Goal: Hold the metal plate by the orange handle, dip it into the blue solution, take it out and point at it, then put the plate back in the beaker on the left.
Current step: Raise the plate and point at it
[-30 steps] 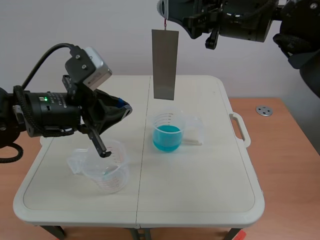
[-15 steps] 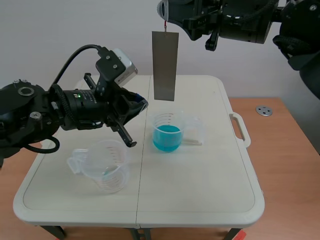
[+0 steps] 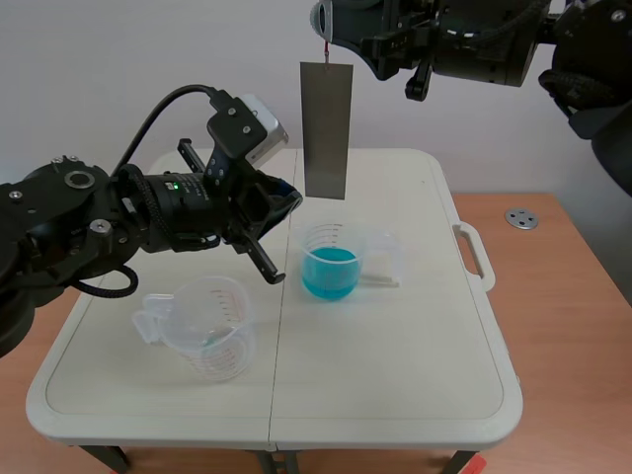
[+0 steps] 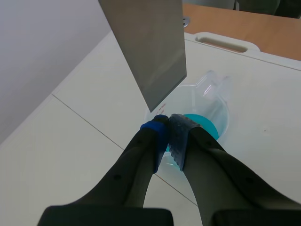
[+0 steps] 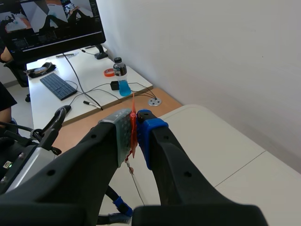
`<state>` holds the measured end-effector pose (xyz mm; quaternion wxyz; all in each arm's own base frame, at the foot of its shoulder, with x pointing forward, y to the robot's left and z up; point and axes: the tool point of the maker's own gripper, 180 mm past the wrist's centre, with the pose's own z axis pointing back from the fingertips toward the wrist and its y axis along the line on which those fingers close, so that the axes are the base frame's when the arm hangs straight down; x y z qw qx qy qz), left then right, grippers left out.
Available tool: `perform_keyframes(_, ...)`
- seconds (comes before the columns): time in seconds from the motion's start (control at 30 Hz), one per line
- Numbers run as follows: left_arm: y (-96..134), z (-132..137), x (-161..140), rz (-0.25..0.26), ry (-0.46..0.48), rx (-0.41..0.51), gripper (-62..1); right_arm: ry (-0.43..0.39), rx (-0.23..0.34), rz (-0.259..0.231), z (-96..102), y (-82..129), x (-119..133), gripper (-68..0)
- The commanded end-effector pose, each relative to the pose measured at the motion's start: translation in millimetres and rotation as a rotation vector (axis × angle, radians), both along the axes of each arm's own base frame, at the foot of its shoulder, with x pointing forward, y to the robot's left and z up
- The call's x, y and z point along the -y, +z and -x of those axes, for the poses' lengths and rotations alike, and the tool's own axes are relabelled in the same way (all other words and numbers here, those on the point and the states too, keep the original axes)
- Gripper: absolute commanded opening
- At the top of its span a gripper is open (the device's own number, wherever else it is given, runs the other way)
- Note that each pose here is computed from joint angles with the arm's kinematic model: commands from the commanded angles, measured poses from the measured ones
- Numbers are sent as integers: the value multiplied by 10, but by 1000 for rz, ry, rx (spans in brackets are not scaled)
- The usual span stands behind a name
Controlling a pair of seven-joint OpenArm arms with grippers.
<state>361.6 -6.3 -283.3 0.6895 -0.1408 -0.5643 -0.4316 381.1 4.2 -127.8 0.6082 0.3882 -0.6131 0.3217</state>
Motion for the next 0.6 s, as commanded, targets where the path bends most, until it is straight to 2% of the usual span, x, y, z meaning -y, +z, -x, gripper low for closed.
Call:
perform_keyframes(0.0, 129, -57, 8, 23, 3, 33, -594, 10, 46, -32, 8, 183, 14, -662)
perform_keyframes(0.57, 111, -68, -45, 10, 13, 30, -594, 10, 46, -32, 8, 183, 14, -662)
